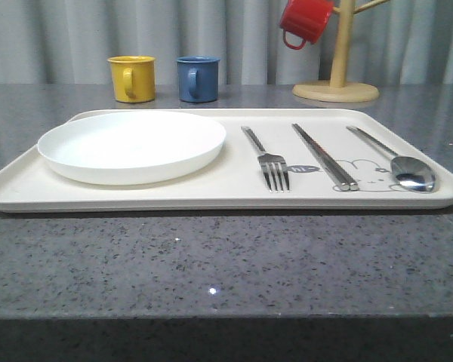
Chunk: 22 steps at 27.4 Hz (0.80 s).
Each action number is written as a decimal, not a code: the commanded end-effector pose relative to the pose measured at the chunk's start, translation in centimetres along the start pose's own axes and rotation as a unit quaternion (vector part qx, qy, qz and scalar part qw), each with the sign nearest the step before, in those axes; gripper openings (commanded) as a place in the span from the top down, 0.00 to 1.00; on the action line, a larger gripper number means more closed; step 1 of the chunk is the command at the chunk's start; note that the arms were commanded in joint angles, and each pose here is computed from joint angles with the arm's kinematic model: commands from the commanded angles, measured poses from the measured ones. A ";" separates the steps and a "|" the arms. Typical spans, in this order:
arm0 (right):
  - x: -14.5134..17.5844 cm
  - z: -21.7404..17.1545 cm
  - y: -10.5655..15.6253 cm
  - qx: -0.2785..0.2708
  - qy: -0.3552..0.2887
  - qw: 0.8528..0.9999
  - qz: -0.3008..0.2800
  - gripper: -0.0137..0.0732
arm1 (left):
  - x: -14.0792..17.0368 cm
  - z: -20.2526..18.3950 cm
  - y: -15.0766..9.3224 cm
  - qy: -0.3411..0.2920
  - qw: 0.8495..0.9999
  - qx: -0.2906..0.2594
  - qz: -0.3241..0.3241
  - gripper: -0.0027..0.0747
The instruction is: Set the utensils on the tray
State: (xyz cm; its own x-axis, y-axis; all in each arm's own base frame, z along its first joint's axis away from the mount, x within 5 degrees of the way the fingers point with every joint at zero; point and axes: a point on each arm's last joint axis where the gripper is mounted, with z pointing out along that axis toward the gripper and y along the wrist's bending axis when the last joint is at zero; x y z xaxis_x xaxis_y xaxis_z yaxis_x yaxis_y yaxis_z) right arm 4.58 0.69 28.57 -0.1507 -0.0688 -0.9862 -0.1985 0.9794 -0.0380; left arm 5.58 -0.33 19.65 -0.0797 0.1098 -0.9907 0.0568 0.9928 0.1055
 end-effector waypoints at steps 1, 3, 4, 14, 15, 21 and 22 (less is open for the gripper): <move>-1.3 -0.2 0.0 0.000 -0.044 0.999 -0.007 0.92 | -0.8 -0.2 0.1 -0.049 0.999 -0.008 -0.009 0.99; -1.3 -0.2 0.0 0.000 -0.044 0.999 -0.007 0.92 | -0.8 -0.2 0.1 -0.049 0.999 -0.008 -0.009 0.99; -1.3 -0.2 0.0 0.000 -0.044 0.999 -0.007 0.92 | -0.8 -0.2 0.1 -0.049 0.999 -0.008 -0.009 0.99; -0.4 0.1 0.0 0.006 -0.043 0.999 -0.008 0.92 | -0.8 -0.2 0.1 -0.049 0.999 -0.008 -0.009 0.99; 0.2 0.2 -0.1 0.012 -0.044 0.999 -0.008 0.92 | -0.8 -0.2 0.1 -0.049 0.999 -0.008 -0.009 0.99; 4.4 0.8 -0.3 0.066 -0.076 0.995 0.012 0.92 | -0.8 -0.2 0.1 -0.049 0.999 -0.008 -0.009 0.99; 5.2 1.0 -0.3 0.072 -0.076 0.994 0.019 0.92 | -0.8 -0.2 0.1 -0.049 0.999 -0.008 -0.009 0.99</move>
State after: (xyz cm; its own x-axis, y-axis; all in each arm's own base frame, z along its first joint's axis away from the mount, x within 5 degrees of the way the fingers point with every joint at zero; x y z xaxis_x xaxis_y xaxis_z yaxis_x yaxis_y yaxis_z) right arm 4.79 0.26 22.94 -0.1221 -0.0300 -0.9921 -0.0795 0.9966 -0.0203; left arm 5.58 -0.33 19.65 -0.0798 0.1094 -0.9908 0.0568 0.9928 0.1051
